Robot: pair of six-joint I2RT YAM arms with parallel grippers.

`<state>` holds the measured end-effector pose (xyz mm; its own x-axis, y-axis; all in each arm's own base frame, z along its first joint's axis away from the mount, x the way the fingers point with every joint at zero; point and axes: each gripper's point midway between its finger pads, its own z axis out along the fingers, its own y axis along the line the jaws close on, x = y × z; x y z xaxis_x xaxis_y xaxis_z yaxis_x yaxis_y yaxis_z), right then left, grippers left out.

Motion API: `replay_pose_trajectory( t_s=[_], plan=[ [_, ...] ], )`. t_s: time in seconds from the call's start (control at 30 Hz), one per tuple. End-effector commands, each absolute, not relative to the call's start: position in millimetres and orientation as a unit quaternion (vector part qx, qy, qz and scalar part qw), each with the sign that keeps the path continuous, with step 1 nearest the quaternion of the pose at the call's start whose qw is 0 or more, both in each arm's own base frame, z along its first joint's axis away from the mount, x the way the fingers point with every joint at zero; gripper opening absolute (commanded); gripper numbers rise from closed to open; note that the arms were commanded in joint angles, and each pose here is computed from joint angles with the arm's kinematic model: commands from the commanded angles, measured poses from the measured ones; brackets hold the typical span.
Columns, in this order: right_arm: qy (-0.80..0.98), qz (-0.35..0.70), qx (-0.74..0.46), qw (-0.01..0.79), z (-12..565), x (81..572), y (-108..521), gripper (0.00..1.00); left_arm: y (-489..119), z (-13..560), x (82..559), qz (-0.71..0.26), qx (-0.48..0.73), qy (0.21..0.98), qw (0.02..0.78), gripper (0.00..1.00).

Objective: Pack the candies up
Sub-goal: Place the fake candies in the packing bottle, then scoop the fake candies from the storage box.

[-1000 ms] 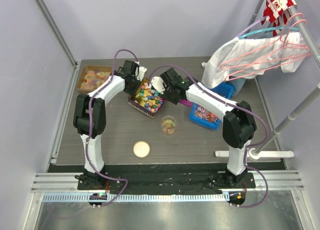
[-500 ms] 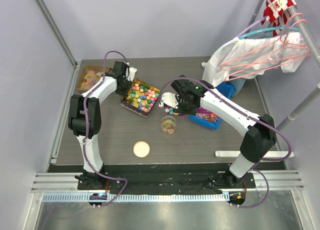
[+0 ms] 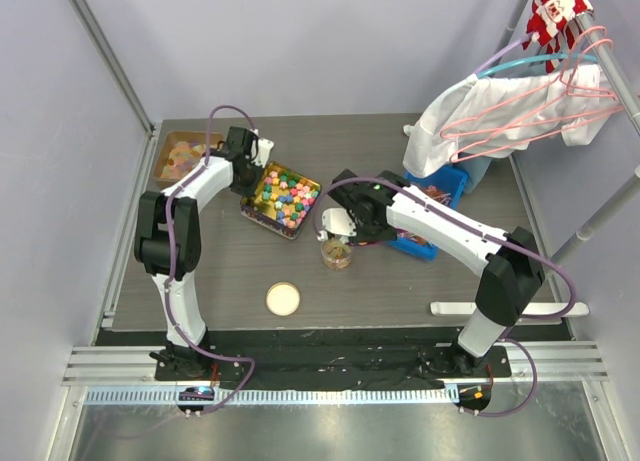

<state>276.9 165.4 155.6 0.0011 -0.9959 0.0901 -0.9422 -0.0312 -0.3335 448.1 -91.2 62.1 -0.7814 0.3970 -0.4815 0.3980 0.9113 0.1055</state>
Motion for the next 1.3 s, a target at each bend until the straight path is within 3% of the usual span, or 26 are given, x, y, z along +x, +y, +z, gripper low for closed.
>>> replay_pose_trajectory(
  t_s=[0.0,0.77,1.03,1.27],
  plan=[
    [0.668,-0.195,-0.715,0.075,163.8,278.1,162.8,0.01,-100.0,114.1,468.8,-0.020,0.208,0.918,0.337,0.00],
    [0.613,-0.282,-0.738,0.015,184.4,279.8,162.0,0.01,-103.8,113.9,466.9,-0.033,0.209,0.917,0.337,0.00],
    [0.635,-0.275,-0.702,0.167,212.9,316.4,207.5,0.01,-107.5,122.9,467.3,-0.042,0.215,0.912,0.346,0.00],
    [0.613,-0.335,-0.682,0.219,215.1,365.6,242.8,0.01,-125.1,140.2,456.7,-0.063,0.258,0.899,0.347,0.00]
  ],
)
